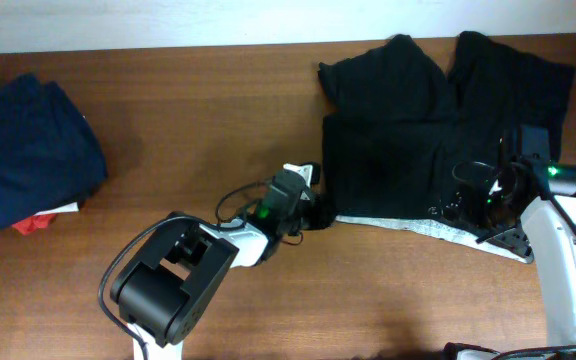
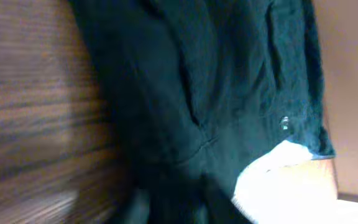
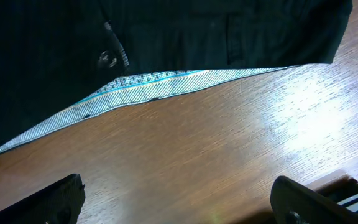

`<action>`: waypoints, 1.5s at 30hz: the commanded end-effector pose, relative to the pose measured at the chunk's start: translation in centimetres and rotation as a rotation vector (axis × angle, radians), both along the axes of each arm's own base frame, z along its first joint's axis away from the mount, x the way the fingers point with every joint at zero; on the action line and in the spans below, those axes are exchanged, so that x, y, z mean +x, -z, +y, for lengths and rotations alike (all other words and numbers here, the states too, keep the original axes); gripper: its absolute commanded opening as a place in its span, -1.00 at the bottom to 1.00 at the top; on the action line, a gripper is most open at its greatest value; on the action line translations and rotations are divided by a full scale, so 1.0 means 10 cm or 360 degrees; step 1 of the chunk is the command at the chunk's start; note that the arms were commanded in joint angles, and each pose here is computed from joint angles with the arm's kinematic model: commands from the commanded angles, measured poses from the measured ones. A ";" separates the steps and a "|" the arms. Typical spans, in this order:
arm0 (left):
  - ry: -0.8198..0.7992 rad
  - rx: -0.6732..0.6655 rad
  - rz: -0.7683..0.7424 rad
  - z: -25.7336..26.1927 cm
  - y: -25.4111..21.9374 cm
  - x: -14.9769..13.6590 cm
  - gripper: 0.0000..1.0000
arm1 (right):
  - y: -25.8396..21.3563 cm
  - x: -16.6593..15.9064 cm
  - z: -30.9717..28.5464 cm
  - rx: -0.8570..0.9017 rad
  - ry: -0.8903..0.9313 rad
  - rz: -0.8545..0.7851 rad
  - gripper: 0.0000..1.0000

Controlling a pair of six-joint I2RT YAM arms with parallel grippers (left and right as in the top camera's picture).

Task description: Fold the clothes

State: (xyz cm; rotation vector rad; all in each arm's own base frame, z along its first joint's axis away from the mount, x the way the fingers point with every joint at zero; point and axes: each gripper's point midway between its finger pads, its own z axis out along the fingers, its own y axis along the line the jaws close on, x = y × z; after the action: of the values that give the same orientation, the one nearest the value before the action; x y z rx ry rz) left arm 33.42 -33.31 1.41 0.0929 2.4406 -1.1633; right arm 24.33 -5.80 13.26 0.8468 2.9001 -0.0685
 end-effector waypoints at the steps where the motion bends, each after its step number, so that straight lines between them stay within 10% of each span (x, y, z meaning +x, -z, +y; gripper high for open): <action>1: 0.0034 0.0107 0.0108 0.08 0.22 -0.11 -0.99 | -0.06 0.00 -0.02 -0.0015 0.0009 -0.0032 0.97; 4: 0.0017 0.0261 0.0142 0.46 0.34 -0.03 -0.99 | -0.06 0.00 -0.02 -0.0015 0.0009 -0.0031 0.97; 11: -0.0837 0.0434 -0.0010 3.22 -0.74 1.04 -0.99 | -0.06 0.03 -0.03 -0.0019 0.0010 -0.0053 0.97; 12: -0.0909 0.0425 -0.0068 3.42 -0.90 1.16 -0.58 | -0.06 0.03 -0.03 -0.0018 0.0010 -0.0054 0.97; 14: -0.0955 0.0417 -0.0120 3.55 -1.04 1.25 0.98 | -0.06 0.03 -0.03 -0.0018 0.0010 -0.0054 0.97; 25: -0.0370 0.0442 0.1170 2.38 -0.14 -0.69 0.99 | 0.00 0.05 -0.03 -0.0011 0.0009 -0.0014 0.97; 31: -0.0437 0.0415 0.1146 2.07 0.25 -0.84 0.83 | 0.01 0.03 -0.02 -0.0008 0.0009 -0.0002 0.97; 35: -0.0517 0.0446 0.0883 2.13 0.27 -0.48 -0.99 | 0.01 0.01 -0.02 -0.0007 0.0009 0.0008 0.97; 43: -0.0897 0.0556 0.0275 3.30 -0.59 0.79 -0.99 | 0.01 0.03 0.08 0.0082 -0.0016 -0.0005 0.97; 44: -0.0901 0.0554 0.0273 3.33 -0.67 0.83 -0.34 | 0.01 0.04 0.15 0.0140 -0.0073 -0.0016 0.97; 45: -0.0882 0.0569 0.0366 3.31 -0.65 0.72 0.86 | 0.01 0.05 0.21 0.0187 -0.0102 -0.0024 0.97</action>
State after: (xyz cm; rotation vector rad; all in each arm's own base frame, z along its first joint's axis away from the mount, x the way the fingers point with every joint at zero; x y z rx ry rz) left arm 40.60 -0.86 6.79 -0.6222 2.5665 -0.5565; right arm 24.48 -5.18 13.08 0.8303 2.9153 -0.0145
